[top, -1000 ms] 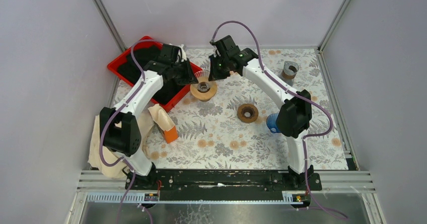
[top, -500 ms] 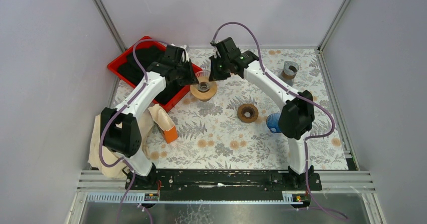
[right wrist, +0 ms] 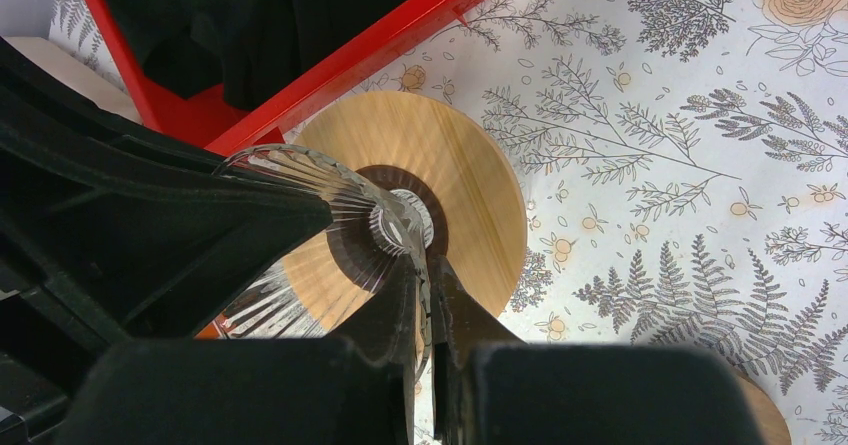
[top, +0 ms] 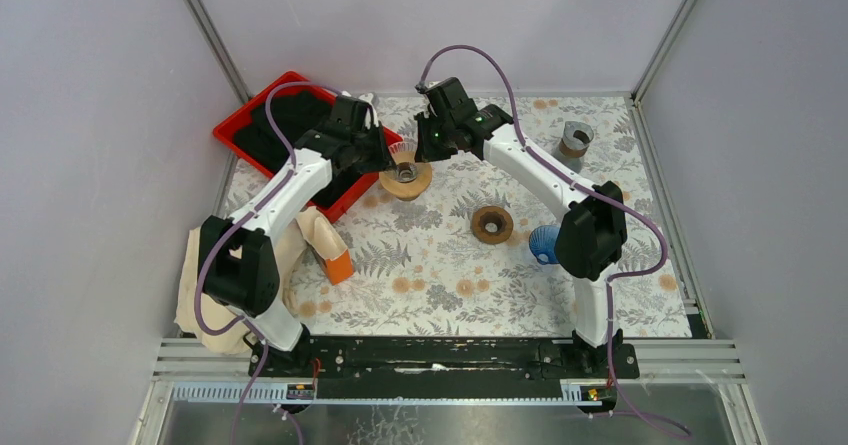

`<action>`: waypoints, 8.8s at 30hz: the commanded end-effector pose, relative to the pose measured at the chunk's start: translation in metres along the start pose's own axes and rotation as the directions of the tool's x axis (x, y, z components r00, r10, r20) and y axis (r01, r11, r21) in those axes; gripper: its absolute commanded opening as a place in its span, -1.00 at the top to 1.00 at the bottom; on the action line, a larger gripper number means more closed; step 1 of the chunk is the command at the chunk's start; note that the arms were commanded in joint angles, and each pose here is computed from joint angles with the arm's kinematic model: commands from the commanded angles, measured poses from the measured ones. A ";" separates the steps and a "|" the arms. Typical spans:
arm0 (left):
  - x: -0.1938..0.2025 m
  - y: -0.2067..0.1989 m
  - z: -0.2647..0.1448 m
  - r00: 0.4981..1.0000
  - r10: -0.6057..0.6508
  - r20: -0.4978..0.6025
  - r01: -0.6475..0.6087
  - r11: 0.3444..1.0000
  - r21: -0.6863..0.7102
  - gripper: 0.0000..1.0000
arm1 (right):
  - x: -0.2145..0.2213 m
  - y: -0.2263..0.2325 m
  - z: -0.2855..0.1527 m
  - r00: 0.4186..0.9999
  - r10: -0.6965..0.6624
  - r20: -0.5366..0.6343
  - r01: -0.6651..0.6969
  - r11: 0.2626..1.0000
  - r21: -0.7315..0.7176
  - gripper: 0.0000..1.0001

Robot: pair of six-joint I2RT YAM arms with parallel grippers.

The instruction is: Place the coffee filter in the dripper

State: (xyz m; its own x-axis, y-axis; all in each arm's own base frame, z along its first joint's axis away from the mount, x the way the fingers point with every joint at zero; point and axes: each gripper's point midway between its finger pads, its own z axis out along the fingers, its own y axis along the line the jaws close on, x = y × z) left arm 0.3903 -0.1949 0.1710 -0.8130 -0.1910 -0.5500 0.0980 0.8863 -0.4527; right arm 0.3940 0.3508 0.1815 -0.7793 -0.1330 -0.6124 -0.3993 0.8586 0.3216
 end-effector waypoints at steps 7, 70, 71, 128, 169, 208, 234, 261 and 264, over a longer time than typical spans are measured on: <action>0.069 0.017 0.026 0.973 -0.023 -0.231 0.007 0.998 -0.068 0.67 | 0.100 -0.062 0.047 0.950 -0.006 -0.311 0.076 0.974 0.214 1.00; 0.008 -0.028 -0.031 0.996 0.006 -0.090 0.001 0.997 0.071 0.17 | 0.056 -0.048 -0.039 0.966 -0.072 -0.247 0.130 0.965 0.228 0.72; 0.007 -0.028 -0.030 0.996 0.006 -0.088 0.000 0.998 0.070 0.19 | 0.054 -0.047 -0.040 0.969 -0.072 -0.237 0.126 0.966 0.224 0.68; 0.004 -0.039 -0.001 0.986 0.056 -0.155 -0.050 0.998 0.043 0.74 | 0.038 -0.073 -0.025 0.983 0.006 -0.183 0.035 0.975 0.218 1.00; 0.107 0.021 0.046 0.919 0.041 -0.393 -0.108 0.983 -0.150 0.82 | 0.151 -0.126 0.033 0.881 0.066 -0.469 0.099 0.943 0.319 1.00; -0.027 -0.014 -0.034 0.999 0.007 0.040 -0.002 0.995 -0.104 -0.39 | -0.025 -0.036 -0.066 0.999 -0.020 0.036 0.016 0.994 0.112 0.16; 0.046 0.105 -0.112 0.964 -0.189 0.190 0.249 0.893 -0.376 -0.45 | 0.015 -0.078 -0.156 0.939 -0.102 0.329 0.026 0.973 0.228 -0.69; 0.080 0.131 -0.091 0.976 -0.213 0.051 0.212 0.861 -0.462 0.75 | 0.034 -0.091 -0.168 0.917 -0.114 0.382 0.015 0.968 0.252 -0.77; 0.085 0.121 -0.090 0.981 -0.196 0.010 0.181 0.885 -0.428 0.86 | 0.033 -0.090 -0.166 0.918 -0.112 0.381 0.016 0.969 0.248 -0.77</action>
State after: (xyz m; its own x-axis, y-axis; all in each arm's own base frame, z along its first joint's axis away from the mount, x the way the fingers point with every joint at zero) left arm 0.2844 -0.0539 0.1210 -0.7825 -0.4138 -0.4652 -0.3799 0.9093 -0.1698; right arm 0.3145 0.1863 0.2354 -0.5418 -0.0566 -0.8386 -0.2835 0.9516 0.1189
